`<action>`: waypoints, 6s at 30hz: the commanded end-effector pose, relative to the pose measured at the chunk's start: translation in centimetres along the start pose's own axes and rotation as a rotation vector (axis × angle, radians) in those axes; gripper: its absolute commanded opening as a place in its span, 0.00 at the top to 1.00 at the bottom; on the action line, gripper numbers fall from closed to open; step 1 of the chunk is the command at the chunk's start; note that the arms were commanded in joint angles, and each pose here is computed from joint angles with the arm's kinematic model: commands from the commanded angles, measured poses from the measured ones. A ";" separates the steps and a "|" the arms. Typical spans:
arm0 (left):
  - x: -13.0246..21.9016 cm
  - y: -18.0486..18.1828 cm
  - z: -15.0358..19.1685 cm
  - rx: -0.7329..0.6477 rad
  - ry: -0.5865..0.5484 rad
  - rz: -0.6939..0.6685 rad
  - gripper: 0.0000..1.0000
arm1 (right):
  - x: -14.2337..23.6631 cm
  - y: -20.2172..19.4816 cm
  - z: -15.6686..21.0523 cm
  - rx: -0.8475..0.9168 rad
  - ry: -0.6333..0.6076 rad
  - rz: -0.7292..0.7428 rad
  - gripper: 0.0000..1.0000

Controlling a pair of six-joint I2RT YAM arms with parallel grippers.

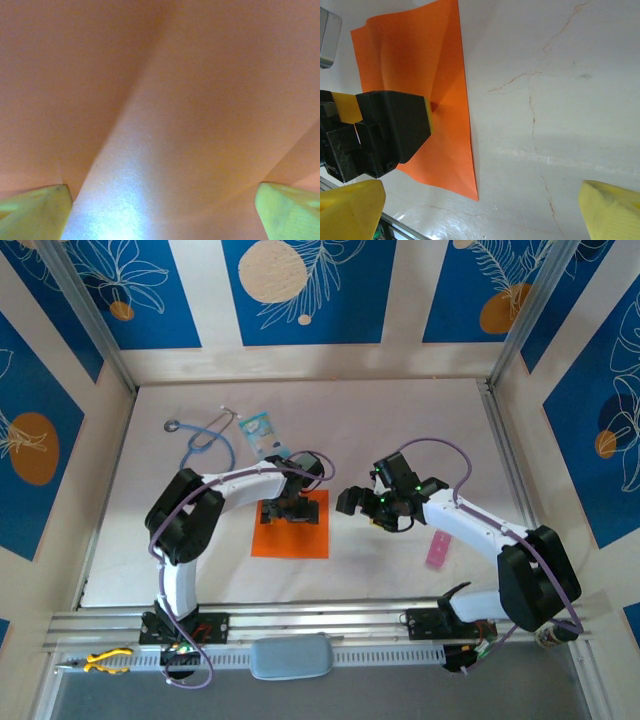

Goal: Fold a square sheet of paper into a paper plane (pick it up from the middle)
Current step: First fold the square sheet of paper in half at the center of the table.

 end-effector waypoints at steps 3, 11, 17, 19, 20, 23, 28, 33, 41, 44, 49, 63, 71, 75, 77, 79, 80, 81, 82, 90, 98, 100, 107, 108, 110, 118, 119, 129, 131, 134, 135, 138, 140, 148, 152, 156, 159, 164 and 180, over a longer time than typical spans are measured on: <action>-2.1 -0.1 1.5 -0.034 0.047 -0.004 0.09 | 0.0 -0.4 0.4 -0.021 0.014 0.022 0.01; -0.8 -0.8 0.6 -0.060 -0.018 0.045 0.32 | 1.1 -1.3 -0.4 -0.061 -0.084 0.080 0.01; -0.2 -1.3 0.3 -0.084 -0.032 0.074 0.53 | 2.4 -1.9 -0.8 -0.077 -0.182 0.069 0.01; 0.3 -1.5 0.1 -0.087 -0.047 0.084 0.53 | 2.6 -2.2 -0.9 -0.085 -0.196 0.071 0.01; 0.4 -1.6 -0.1 -0.089 -0.054 0.091 0.54 | 2.7 -2.3 -0.9 -0.089 -0.201 0.071 0.01; 1.3 -2.1 -0.6 -0.100 -0.097 0.132 0.55 | 2.7 -2.2 -0.8 -0.088 -0.184 0.054 0.01; 2.2 -3.2 -1.1 -0.128 -0.168 0.222 0.58 | 2.4 -1.9 -0.7 -0.094 -0.125 0.058 0.01; 2.3 -3.8 -1.2 -0.137 -0.157 0.253 0.62 | 2.2 -2.2 -0.9 -0.106 -0.115 0.088 0.00; 5.1 -5.7 -2.1 -0.116 -0.197 0.410 0.63 | 2.6 -2.9 -1.7 -0.216 -0.103 0.001 0.01; 6.8 -6.9 -2.8 -0.083 -0.219 0.572 0.63 | 3.0 -3.4 -2.3 -0.279 -0.086 -0.076 0.02; 9.3 -8.0 -4.1 0.014 -0.242 0.893 0.63 | 4.9 -1.7 -3.1 -0.213 -0.132 -0.223 0.01; 4.4 -6.0 -2.6 0.140 -0.177 0.897 0.62 | 5.4 1.3 -1.6 -0.021 -0.104 -0.359 0.12; 2.4 -5.0 -2.3 0.136 -0.167 0.807 0.62 | 3.4 2.2 -1.3 -0.003 -0.056 -0.312 0.17; 1.7 -4.6 -2.0 0.138 -0.161 0.772 0.62 | 2.4 2.4 -0.9 0.002 -0.020 -0.252 0.18; 1.3 -4.4 -1.9 0.137 -0.154 0.752 0.61 | 1.8 2.3 -0.8 0.009 -0.008 -0.221 0.18; 0.9 -4.1 -1.8 0.132 -0.144 0.726 0.60 | 1.3 2.2 -0.7 0.007 0.004 -0.201 0.18; 0.7 -4.0 -1.8 0.129 -0.141 0.713 0.60 | 1.1 2.2 -0.7 0.004 0.005 -0.197 0.19; 0.5 -3.8 -1.7 0.122 -0.136 0.697 0.59 | 1.0 2.2 -0.6 0.003 0.007 -0.197 0.21; 0.5 -3.7 -1.7 0.113 -0.134 0.679 0.59 | 0.8 2.1 -0.6 -0.005 0.009 -0.193 0.22; 0.6 -2.5 -1.7 0.064 -0.140 0.567 0.50 | 0.3 1.3 -0.6 -0.037 0.000 -0.179 0.23; 1.8 -1.5 -1.9 0.046 -0.187 0.499 0.45 | 0.1 1.3 -0.5 -0.044 0.009 -0.184 0.23; 2.2 -1.2 -1.8 0.036 -0.201 0.484 0.45 | 0.0 1.3 -0.5 -0.048 0.011 -0.186 0.23; 1.5 -0.6 -1.3 0.021 -0.175 0.437 0.48 | -0.5 1.6 -0.5 -0.054 0.032 -0.199 0.27; 1.4 -0.5 -1.2 0.022 -0.168 0.436 0.49 | -0.6 1.6 -0.4 -0.055 0.036 -0.198 0.28; 1.1 -0.5 -1.2 0.027 -0.161 0.426 0.49 | -0.8 1.6 -0.4 -0.058 0.041 -0.196 0.28; 0.4 -0.6 -1.4 0.019 -0.139 0.415 0.49 | -1.3 1.3 -0.3 -0.074 0.050 -0.189 0.29; 0.3 -0.6 -1.4 0.018 -0.134 0.413 0.49 | -1.4 1.2 -0.3 -0.075 0.050 -0.187 0.29; -0.7 -0.7 -1.1 0.002 -0.093 0.409 0.46 | -1.5 1.2 -0.3 -0.073 0.051 -0.178 0.29; -0.9 -0.7 -1.0 -0.012 -0.081 0.400 0.45 | -1.6 1.1 -0.2 -0.075 0.053 -0.173 0.29; -1.3 -0.5 -0.9 -0.023 -0.066 0.380 0.44 | -1.7 0.9 -0.2 -0.080 0.053 -0.167 0.29; -1.3 -0.5 -0.9 -0.026 -0.062 0.376 0.44 | -1.7 0.8 -0.2 -0.082 0.053 -0.164 0.29; -1.8 -0.2 -0.7 -0.020 -0.044 0.348 0.43 | -1.8 0.7 -0.1 -0.086 0.055 -0.160 0.29; -2.0 0.0 -0.6 -0.018 -0.035 0.332 0.43 | -1.8 0.6 -0.1 -0.087 0.055 -0.157 0.29; -2.7 0.5 -0.1 -0.003 -0.002 0.296 0.42 | -1.8 0.5 -0.2 -0.090 0.050 -0.147 0.28; -2.9 0.4 0.0 -0.015 0.010 0.279 0.41 | -1.9 0.4 -0.1 -0.094 0.050 -0.140 0.28; -3.1 0.6 0.2 -0.014 0.021 0.260 0.41 | -1.9 0.4 -0.1 -0.095 0.050 -0.137 0.28; -3.2 0.7 0.3 -0.011 0.025 0.252 0.41 | -2.0 0.4 -0.1 -0.094 0.051 -0.135 0.28; -3.4 0.9 0.3 -0.002 0.026 0.240 0.41 | -2.0 0.4 -0.2 -0.095 0.049 -0.135 0.28; -3.7 0.5 0.4 -0.039 0.033 0.244 0.41 | -2.7 0.4 -0.2 -0.104 0.063 -0.125 0.41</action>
Point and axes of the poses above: each hand's point on the last joint's axis, 136 mm out from that joint toward the fingers, its own x axis back along the fingers, its own y axis along the line the jaws close on, z = x × y, the point moved 3 cm from there along x, back along the fingers, and after that the axes turned 9 degrees about -x, right-handed, at the moved point
